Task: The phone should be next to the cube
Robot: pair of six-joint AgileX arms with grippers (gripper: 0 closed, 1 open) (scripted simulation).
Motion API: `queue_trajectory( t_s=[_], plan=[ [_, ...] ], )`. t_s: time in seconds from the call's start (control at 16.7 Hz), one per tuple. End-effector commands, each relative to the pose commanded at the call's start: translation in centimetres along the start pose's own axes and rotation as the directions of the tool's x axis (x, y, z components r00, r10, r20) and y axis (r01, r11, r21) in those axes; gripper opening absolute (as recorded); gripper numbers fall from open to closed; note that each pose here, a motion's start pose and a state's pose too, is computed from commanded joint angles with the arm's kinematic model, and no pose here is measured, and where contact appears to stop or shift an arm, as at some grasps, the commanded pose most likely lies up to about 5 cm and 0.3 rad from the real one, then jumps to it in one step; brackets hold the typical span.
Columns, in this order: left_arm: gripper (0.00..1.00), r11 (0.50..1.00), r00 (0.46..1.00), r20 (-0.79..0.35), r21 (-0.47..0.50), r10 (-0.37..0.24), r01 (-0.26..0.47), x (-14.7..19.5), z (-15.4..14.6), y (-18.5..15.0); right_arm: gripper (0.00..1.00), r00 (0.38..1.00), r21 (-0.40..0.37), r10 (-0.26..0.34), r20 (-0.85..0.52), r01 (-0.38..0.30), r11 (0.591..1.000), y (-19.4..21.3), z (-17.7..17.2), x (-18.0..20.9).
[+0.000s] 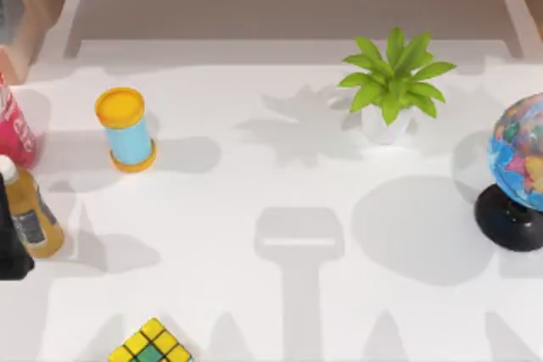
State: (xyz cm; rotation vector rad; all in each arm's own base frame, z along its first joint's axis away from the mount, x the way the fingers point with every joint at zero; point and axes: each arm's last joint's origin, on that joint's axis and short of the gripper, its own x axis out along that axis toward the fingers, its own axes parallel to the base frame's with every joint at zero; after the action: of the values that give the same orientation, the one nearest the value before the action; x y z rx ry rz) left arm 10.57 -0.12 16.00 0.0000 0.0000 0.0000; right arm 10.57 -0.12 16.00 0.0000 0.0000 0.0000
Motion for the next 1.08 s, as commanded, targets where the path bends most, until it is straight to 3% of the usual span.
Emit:
queue_trajectory(
  t_s=[0.24, 0.42, 0.54, 0.66, 0.78, 0.9, 1.08],
  plan=[
    [1.00, 1.000, 1.000, 0.000, 0.000, 0.000, 0.000, 0.0, 0.0, 0.0, 1.00, 0.999, -0.028, -0.036, -0.033, 0.035, 0.999, -0.3, 0.4, 0.0],
    [1.00, 1.000, 1.000, 0.000, 0.000, 0.000, 0.000, 0.0, 0.0, 0.0, 1.00, 0.976, -0.131, -0.133, -0.175, 0.111, 0.985, -1.3, 1.1, 0.4],
    [1.00, 1.000, 1.000, 0.000, 0.000, 0.000, 0.000, 0.0, 0.0, 0.0, 1.00, 0.920, -0.221, -0.195, -0.339, 0.123, 0.967, -2.1, 1.0, 0.8],
    [1.00, 1.000, 1.000, 0.000, 0.000, 0.000, 0.000, 0.0, 0.0, 0.0, 1.00, 0.811, -0.298, -0.231, -0.537, 0.073, 0.952, -3.0, 0.4, 1.3],
    [1.00, 1.000, 1.000, 0.000, 0.000, 0.000, 0.000, 0.0, 0.0, 0.0, 1.00, 0.649, -0.327, -0.231, -0.725, -0.029, 0.945, -3.9, -0.4, 1.8],
    [1.00, 1.000, 1.000, 0.000, 0.000, 0.000, 0.000, 0.0, 0.0, 0.0, 1.00, 0.459, -0.295, -0.198, -0.866, -0.150, 0.944, -4.8, -1.0, 2.2],
    [1.00, 1.000, 1.000, 0.000, 0.000, 0.000, 0.000, 0.0, 0.0, 0.0, 1.00, 0.205, -0.174, -0.114, -0.972, -0.306, 0.936, -6.5, -1.5, 3.0]
  ],
)
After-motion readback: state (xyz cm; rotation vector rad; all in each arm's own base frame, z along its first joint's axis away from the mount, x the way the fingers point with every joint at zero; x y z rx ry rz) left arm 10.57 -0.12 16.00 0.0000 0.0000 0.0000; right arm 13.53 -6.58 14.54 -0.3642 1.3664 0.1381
